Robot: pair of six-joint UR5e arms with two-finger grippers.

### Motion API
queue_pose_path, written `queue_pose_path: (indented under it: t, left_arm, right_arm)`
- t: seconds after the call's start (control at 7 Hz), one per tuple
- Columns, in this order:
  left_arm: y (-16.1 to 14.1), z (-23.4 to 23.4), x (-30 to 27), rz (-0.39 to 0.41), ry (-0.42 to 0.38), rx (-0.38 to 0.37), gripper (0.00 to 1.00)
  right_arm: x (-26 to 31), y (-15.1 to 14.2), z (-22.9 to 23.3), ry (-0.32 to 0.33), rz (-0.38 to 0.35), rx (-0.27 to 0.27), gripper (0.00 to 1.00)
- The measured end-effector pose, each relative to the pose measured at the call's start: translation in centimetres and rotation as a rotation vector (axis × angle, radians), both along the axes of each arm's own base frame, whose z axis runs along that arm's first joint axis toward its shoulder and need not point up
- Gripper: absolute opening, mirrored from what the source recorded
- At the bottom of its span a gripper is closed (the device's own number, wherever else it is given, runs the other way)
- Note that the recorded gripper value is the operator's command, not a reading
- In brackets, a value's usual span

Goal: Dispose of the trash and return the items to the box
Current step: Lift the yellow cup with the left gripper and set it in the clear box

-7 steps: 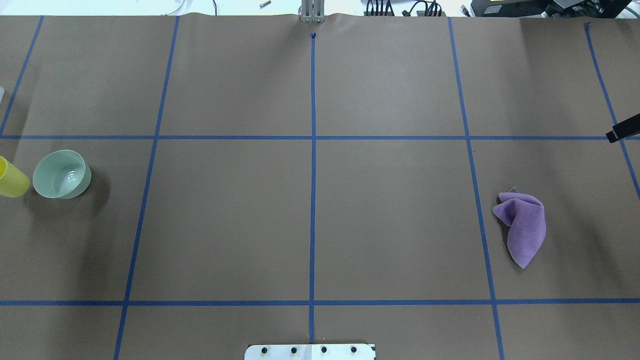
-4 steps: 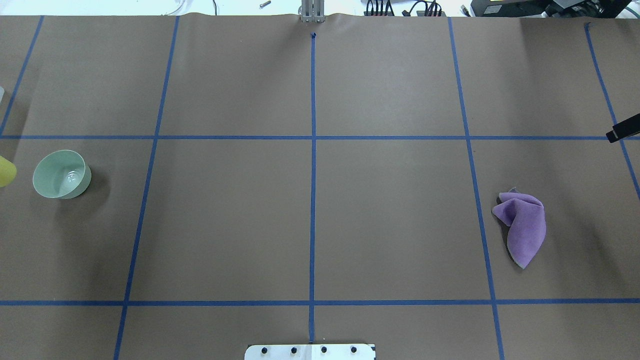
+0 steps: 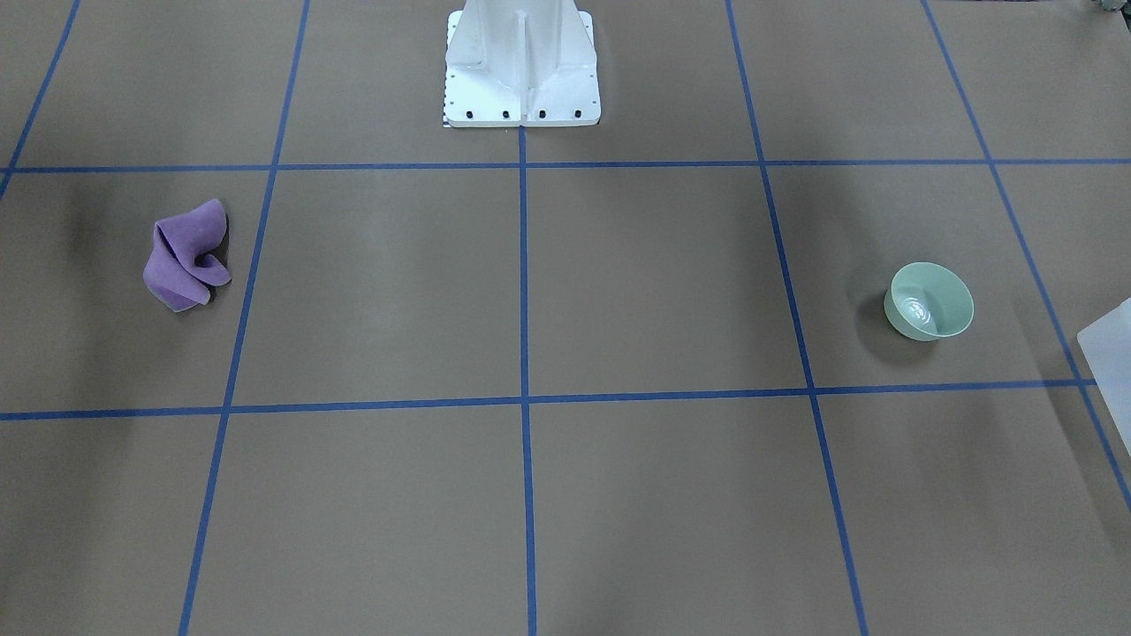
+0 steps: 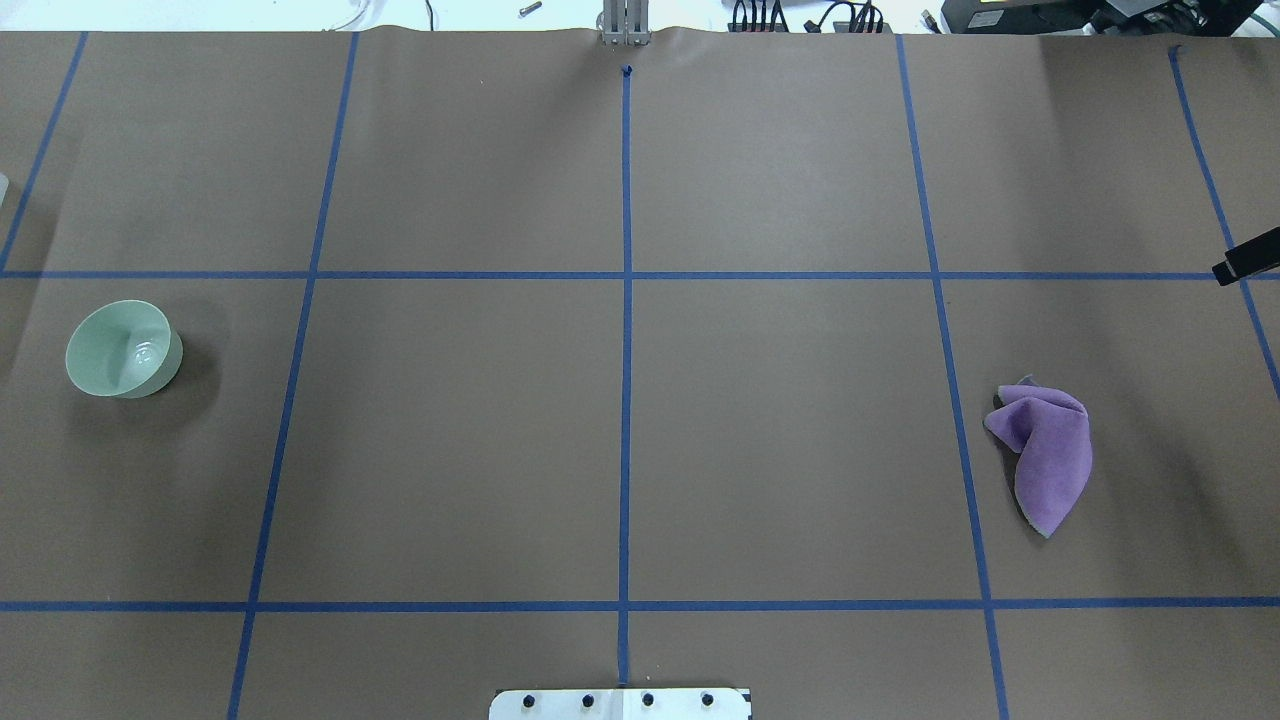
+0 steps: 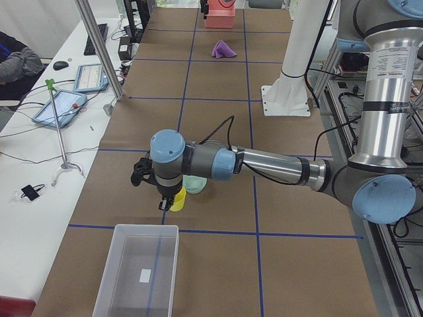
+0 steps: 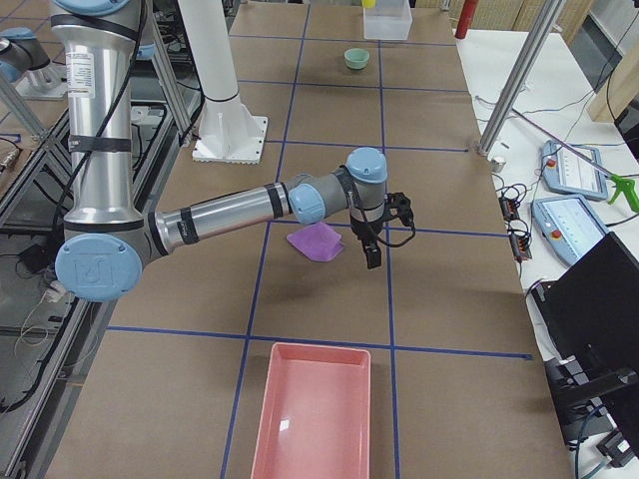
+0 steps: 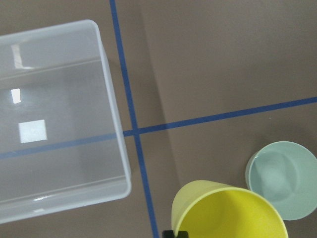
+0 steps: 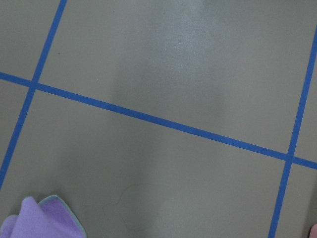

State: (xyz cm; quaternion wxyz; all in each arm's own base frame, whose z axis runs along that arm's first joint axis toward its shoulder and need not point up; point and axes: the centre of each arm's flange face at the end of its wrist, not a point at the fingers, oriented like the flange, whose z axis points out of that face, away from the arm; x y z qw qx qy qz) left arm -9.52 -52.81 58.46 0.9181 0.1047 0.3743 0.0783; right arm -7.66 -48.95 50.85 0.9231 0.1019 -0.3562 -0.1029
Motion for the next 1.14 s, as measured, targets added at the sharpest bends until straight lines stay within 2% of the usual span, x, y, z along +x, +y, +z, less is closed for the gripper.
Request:
queue_pose_path:
  t: [0.29, 0.43, 0.71, 1.14]
  left_arm:
    - [-5.5, 6.3, -2.0, 0.040, -0.020, 0.018, 0.00]
    - [-7.2, 10.3, -2.2, 0.044, -0.022, 0.030, 0.00]
    - [-8.6, 15.6, -0.2, 0.066, -0.021, 0.031, 0.00]
    - [-8.3, 19.7, 6.8, 0.082, -0.007, 0.026, 0.01]
  right_arm:
    - [0.0, 0.0, -0.1, -0.001, 0.002, 0.000, 1.00]
    - [0.0, -0.1, -0.2, -0.002, 0.005, 0.000, 1.00]
    - [-0.1, -0.2, -0.4, -0.003, 0.007, 0.003, 1.00]
    - [0.0, -0.3, -0.5, 0.001, 0.010, 0.006, 1.00]
